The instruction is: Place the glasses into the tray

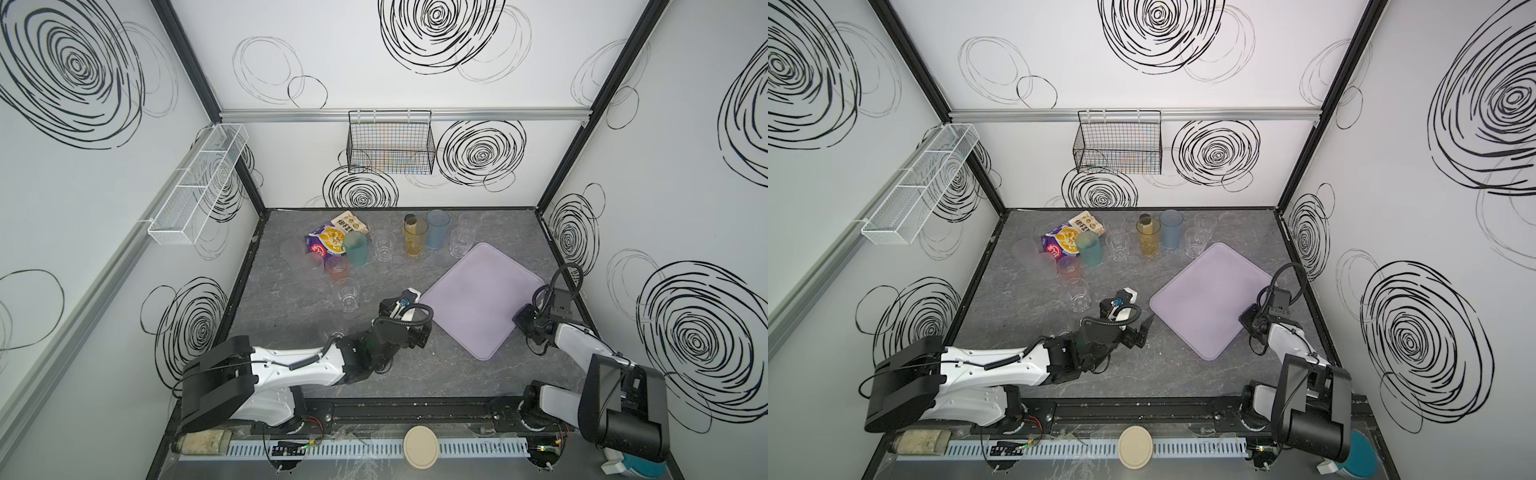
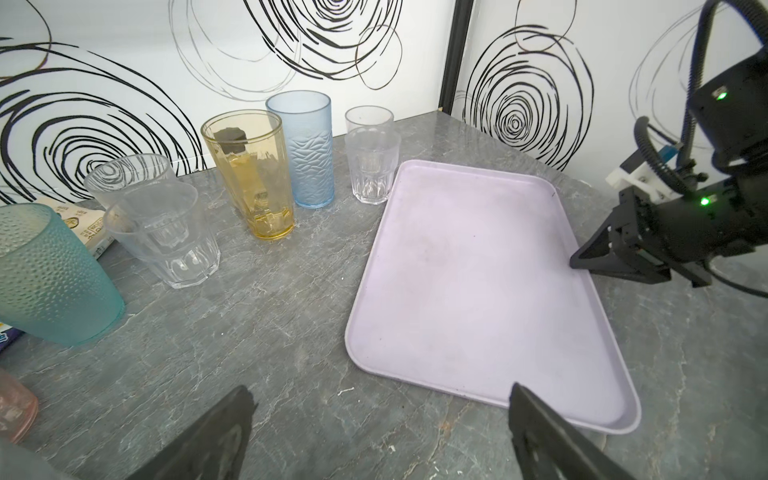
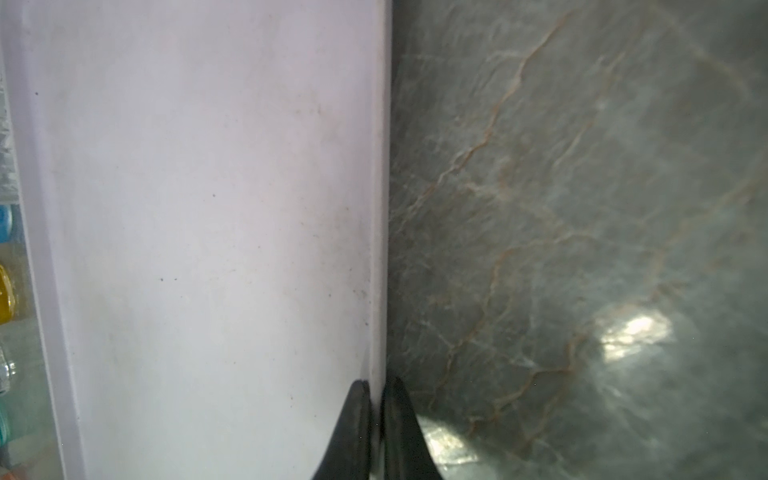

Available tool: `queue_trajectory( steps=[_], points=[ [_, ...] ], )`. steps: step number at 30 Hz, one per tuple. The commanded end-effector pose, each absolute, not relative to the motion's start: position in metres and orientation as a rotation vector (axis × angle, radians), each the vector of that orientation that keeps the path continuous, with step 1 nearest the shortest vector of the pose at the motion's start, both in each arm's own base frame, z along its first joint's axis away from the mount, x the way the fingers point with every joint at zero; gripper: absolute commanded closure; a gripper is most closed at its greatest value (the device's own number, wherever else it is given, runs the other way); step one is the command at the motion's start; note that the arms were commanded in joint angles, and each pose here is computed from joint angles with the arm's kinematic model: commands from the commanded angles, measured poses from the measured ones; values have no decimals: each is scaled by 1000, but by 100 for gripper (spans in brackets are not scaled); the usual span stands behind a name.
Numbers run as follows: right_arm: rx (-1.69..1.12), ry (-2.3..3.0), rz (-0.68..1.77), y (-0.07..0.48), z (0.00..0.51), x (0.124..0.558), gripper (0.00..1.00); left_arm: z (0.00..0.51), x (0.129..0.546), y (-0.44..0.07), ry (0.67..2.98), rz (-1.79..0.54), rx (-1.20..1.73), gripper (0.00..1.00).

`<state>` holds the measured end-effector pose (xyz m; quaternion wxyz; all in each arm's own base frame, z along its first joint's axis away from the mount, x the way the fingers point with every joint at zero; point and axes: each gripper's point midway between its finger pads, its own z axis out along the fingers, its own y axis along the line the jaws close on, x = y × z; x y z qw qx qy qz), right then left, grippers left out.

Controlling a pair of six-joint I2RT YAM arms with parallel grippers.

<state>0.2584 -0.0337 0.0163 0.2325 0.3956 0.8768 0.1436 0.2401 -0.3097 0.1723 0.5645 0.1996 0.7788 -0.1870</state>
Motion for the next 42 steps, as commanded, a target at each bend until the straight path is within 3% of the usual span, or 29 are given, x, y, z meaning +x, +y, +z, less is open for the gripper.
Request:
queue_trajectory(
  steps=[1,10,15,22,27,35,42],
  points=[
    [1073,2473,444,-8,10,242,90,185,242,-307,1794,-492,413,2],
    [1080,2428,608,43,15,220,91,188,247,-286,1778,-466,363,2],
    [1036,2371,665,63,27,222,86,185,253,-271,1795,-452,319,2],
    [937,2437,532,59,35,225,62,175,256,-266,1868,-413,322,0],
    [841,2428,393,46,54,234,56,169,251,-269,1919,-409,359,4],
    [560,2435,244,45,79,281,49,150,227,-293,1983,-514,451,5],
    [654,2484,200,28,58,342,51,131,232,-312,2047,-549,484,4]
  ],
)
